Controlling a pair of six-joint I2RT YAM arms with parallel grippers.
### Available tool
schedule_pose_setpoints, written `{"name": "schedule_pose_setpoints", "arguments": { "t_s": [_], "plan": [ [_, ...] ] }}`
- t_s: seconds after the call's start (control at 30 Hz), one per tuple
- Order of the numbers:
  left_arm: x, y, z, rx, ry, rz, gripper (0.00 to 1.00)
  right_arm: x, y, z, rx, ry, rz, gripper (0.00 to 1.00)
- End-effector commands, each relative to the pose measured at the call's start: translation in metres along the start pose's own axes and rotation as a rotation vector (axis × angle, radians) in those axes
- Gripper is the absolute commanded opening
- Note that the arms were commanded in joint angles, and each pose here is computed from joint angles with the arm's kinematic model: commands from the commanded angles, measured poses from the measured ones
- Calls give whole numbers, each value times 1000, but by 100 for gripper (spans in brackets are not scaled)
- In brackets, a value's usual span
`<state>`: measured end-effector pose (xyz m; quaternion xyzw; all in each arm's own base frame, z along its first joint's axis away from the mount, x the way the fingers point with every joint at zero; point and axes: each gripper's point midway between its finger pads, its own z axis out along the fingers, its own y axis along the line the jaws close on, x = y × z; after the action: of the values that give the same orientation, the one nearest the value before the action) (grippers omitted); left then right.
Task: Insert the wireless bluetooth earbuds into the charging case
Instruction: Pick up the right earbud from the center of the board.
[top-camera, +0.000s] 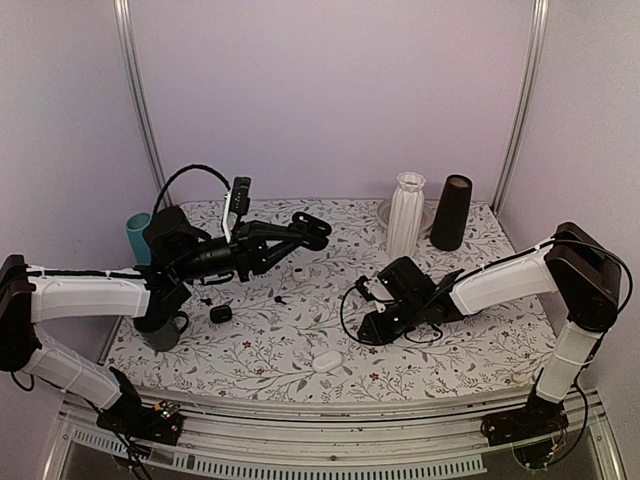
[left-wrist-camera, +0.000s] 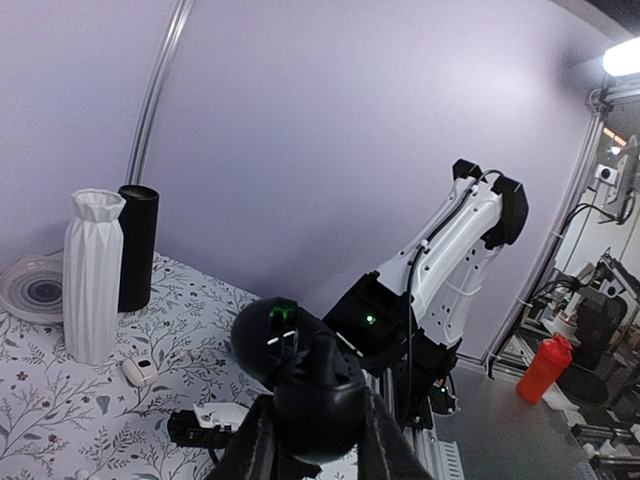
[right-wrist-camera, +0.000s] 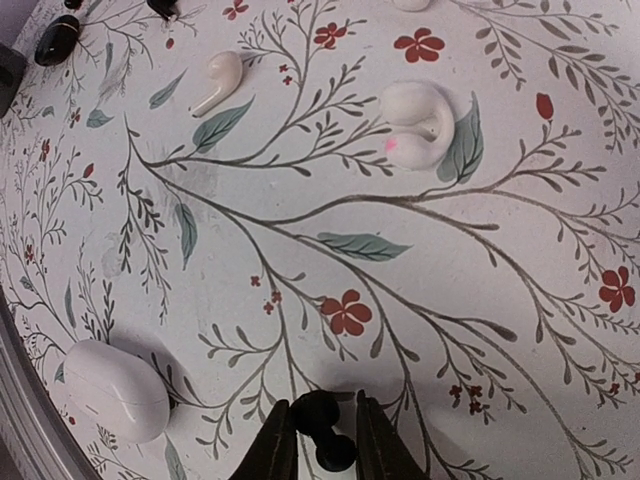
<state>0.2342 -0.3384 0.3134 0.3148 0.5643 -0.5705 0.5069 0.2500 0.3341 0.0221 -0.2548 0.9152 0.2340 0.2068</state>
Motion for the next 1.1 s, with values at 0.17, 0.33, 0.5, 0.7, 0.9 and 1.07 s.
{"name": "schedule_pose_setpoints", "arguments": {
  "t_s": [0.17,0.33,0.5,0.7,0.9,1.07],
  "plan": [
    [-6,0,1,18,-13,12,0,10,-6,-5,26,20,15,11],
    [-5,0,1,17,-12,11,0,10,-4,-6,24,19,13,7],
    [-5,1,1,16,-12,10,0,10,-2,-9,16,13,18,4],
    [-4,2,1,12,-11,8,0,2,3,-18,-4,-18,27,4],
    [-2,2,-1,6,-11,11,0,-16,10,-38,-35,-89,44,3],
    [-4,1,-1,13,-12,17,0,-45,20,-79,-84,-214,52,3]
  ]
}}
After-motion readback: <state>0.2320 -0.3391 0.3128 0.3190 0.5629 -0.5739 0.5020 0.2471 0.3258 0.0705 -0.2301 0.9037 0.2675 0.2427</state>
